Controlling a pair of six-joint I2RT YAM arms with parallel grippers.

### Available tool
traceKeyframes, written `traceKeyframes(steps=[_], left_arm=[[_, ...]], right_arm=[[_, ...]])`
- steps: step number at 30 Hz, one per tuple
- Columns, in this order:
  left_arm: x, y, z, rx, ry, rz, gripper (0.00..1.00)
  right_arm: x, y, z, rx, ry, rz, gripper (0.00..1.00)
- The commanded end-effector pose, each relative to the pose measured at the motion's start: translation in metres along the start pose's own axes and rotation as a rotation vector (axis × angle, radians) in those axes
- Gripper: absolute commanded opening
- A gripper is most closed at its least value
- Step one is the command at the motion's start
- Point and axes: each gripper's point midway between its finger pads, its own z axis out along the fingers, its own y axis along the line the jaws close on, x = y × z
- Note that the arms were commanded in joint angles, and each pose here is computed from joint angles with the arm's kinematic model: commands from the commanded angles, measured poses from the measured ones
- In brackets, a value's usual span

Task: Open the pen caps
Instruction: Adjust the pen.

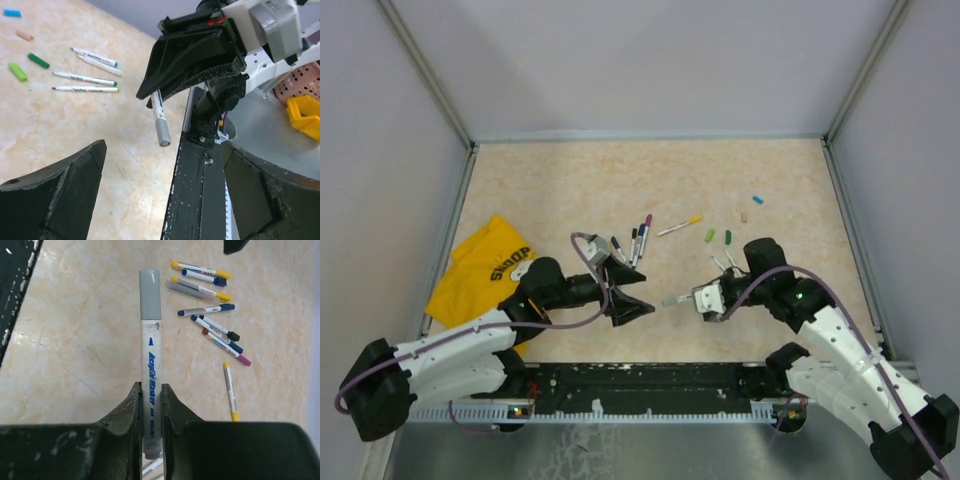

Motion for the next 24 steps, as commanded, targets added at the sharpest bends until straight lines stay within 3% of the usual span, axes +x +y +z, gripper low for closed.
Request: traceKeyframes(steps=[1, 6, 14, 24], left_arm=[[-0.034, 0.0, -0.015, -0.044, -0.235, 0.064, 1.0], [-0.039, -0.001, -0.035, -0.046, -0.397, 0.058, 1.0], [-0.042, 0.003, -0.047, -0.061, -0.5, 0.017, 1.0], [-0.047, -0.001, -0.056, -0.043, -0.57, -0.001, 1.0]], right_arm=[[-0.022, -0.008, -0.005, 0.011, -0.09, 0.131, 0.0], [-0.031, -0.017, -0.008, 0.015, -0.123, 0.245, 0.0], [-0.033, -0.022, -0.005, 0.003, -0.137, 0.376, 0.0], [-0.031, -0.028, -0.003, 0.022, -0.131, 0.423, 0.0]])
